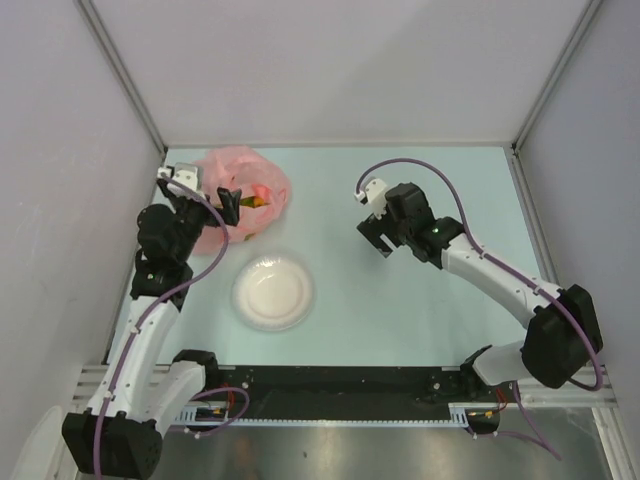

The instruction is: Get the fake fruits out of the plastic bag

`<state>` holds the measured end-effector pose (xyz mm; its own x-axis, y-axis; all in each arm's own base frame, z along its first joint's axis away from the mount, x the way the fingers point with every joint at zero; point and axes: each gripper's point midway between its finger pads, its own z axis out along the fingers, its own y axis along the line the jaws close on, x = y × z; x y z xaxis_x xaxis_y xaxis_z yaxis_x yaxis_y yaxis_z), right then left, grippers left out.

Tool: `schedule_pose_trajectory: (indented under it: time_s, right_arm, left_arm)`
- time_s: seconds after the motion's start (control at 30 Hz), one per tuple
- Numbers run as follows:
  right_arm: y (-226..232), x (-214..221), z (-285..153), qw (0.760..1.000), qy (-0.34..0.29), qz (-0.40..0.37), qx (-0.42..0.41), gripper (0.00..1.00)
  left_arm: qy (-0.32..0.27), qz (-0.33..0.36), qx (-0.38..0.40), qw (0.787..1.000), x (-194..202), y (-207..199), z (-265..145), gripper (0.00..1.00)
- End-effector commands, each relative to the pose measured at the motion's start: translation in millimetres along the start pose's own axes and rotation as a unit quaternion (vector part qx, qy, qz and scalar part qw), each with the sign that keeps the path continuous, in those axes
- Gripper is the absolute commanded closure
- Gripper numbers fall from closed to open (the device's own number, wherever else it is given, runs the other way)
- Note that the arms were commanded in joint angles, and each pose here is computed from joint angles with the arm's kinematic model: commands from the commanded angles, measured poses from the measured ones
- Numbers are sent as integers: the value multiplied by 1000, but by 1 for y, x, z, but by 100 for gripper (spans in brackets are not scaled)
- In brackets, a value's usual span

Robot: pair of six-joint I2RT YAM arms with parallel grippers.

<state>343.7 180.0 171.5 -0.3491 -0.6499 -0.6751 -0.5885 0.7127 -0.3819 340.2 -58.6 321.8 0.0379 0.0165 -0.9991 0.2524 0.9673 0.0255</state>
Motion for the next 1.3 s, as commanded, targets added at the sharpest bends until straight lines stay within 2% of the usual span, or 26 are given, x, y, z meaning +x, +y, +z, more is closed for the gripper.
schedule_pose_trajectory:
  time_s: [0.0,0.1,0.17,0.23,0.27,0.33,0.47,0.57,0.7,0.77,0.9,0.93,1.0,1.07,1.1,1.27]
  right_arm:
    - [7,-34,-6,999,-39,-30,-1,0]
    - [21,-71,-17,993,-89,-46,-64,0]
    - [19,-104,-21,989,-133,-17,-64,0]
    - [24,-121,-8,987,-136,4,-80,0]
    - [16,-146,-12,985,-156,19,-78,0]
    - [21,-170,-10,978,-173,53,-103,0]
    - [42,-214,12,967,-207,62,-135,3]
    - [54,-251,9,955,-246,50,-156,9]
    - [85,-269,42,954,-254,29,-160,11]
    - [88,-288,46,950,-272,37,-149,11]
    - [96,-303,74,951,-281,40,-120,10]
    - [104,-299,91,954,-272,39,-121,8]
    - [102,-306,97,954,-277,41,-105,7]
    - [110,-303,109,956,-272,38,-99,6]
    - [115,-301,110,957,-269,38,-101,5]
    - [141,-289,106,960,-251,30,-122,4]
  left_arm:
    - [99,-49,-45,993,44,7,-23,0]
    - [112,-80,-65,988,39,9,-33,0]
    - [139,-98,-71,983,45,8,-41,0]
    - [153,-112,-70,979,41,7,-48,0]
    - [155,-114,-70,979,38,7,-50,0]
    - [154,-112,-62,980,30,6,-53,0]
    - [157,-118,-64,978,27,6,-59,0]
    - [178,-170,-78,966,37,10,-69,4]
    - [204,-261,-141,933,64,27,-82,6]
    - [194,-283,-152,927,65,35,-80,7]
    - [140,-304,-43,941,33,12,-59,8]
    - [114,-298,27,947,13,-5,-52,7]
    - [78,-289,72,951,-13,-12,-44,2]
    - [78,-289,80,951,-19,-9,-33,0]
    - [65,-275,82,956,-33,-6,-29,0]
    - [63,-242,62,966,-45,14,1,0]
